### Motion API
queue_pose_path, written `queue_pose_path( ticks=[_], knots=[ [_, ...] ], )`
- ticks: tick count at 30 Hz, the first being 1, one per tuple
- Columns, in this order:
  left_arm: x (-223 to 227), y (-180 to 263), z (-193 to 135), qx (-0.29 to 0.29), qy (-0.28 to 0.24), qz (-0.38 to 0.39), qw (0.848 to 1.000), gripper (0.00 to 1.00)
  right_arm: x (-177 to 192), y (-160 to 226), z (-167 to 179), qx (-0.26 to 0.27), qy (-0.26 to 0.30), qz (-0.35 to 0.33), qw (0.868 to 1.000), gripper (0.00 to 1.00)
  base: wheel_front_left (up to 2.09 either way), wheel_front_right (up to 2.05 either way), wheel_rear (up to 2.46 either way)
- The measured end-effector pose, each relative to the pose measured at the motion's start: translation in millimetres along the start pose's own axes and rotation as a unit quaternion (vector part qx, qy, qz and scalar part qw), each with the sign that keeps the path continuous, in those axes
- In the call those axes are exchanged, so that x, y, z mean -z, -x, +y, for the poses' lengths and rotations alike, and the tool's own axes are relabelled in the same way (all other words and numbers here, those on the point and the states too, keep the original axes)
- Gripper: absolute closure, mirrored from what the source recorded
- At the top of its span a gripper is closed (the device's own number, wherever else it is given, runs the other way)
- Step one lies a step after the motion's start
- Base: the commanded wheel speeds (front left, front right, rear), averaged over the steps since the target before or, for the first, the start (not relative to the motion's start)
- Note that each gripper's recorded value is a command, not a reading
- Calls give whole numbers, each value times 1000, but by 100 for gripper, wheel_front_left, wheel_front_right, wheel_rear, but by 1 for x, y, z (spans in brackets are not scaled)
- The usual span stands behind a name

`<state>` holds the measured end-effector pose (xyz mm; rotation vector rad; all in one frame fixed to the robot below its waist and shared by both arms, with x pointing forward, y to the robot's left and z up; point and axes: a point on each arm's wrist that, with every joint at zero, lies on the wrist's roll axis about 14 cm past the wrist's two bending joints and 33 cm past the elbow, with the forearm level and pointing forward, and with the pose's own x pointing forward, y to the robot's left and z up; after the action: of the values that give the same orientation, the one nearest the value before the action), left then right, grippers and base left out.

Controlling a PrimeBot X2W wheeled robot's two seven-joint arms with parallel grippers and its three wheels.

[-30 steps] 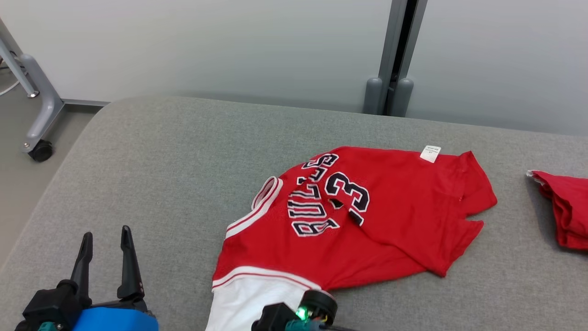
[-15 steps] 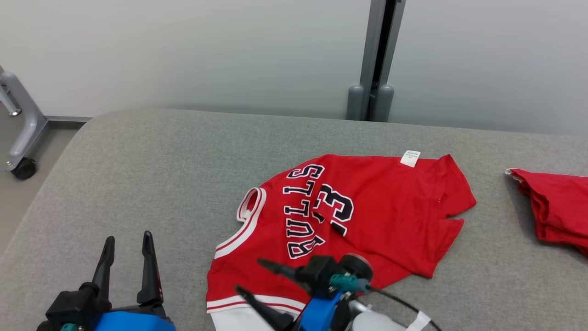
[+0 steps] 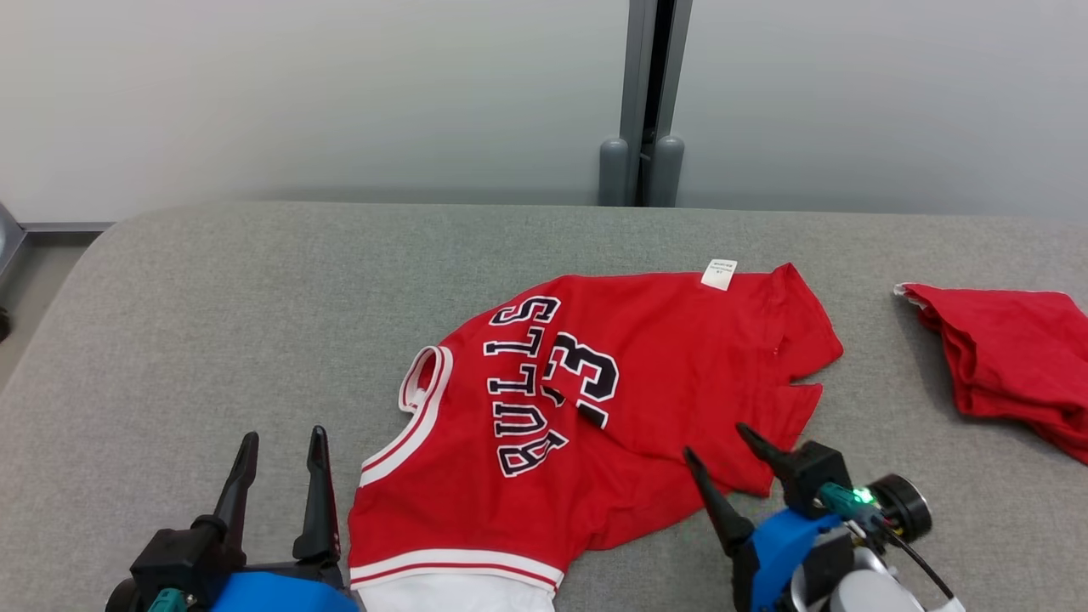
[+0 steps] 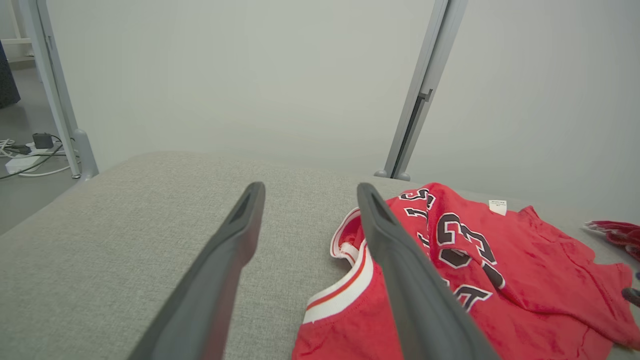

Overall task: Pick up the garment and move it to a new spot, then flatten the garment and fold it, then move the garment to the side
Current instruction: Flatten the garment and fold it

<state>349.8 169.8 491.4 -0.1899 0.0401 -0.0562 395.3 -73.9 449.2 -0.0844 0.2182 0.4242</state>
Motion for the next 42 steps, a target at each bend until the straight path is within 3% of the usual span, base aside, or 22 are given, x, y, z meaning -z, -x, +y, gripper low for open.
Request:
queue_pose_path(
  ticks=[8, 20, 21, 23, 25, 26, 32, 37, 42],
  knots=[
    [9, -7, -1, 5, 0, 12, 1000, 0, 44, 29, -38, 76, -18, 66, 995, 0, 0, 0, 0],
    [17, -13, 3, 2, -2, 22, 1000, 0, 73, 13, -38, 65, -9, 126, 990, 0, 0, 0, 0],
    [18, -13, 3, 1, -3, 22, 1000, 0, 74, 11, -37, 63, -9, 126, 990, 3, 0, 0, 0],
    [19, -13, 6, -2, -4, 25, 1000, 0, 75, 8, -38, 62, -10, 127, 990, 55, 0, 0, 0],
    [20, -14, 8, -5, -3, 27, 1000, 0, 74, 5, -37, 58, -9, 123, 991, 76, 0, 0, 0],
    [21, -14, 9, -6, -3, 28, 1000, 0, 72, 2, -38, 58, -9, 118, 991, 100, 0, 0, 0],
    [20, -14, 9, -7, -4, 24, 1000, 0, 45, -9, -41, 61, -19, 60, 996, 100, 0, 0, 0],
    [19, -12, 6, -6, -2, 22, 1000, 0, -4, -24, -48, 61, -1, -12, 998, 100, 0, 0, 0],
    [23, -8, 9, -12, -2, 27, 1000, 0, -58, -39, -77, 76, 46, -56, 994, 100, 0, 0, 0]
  ],
)
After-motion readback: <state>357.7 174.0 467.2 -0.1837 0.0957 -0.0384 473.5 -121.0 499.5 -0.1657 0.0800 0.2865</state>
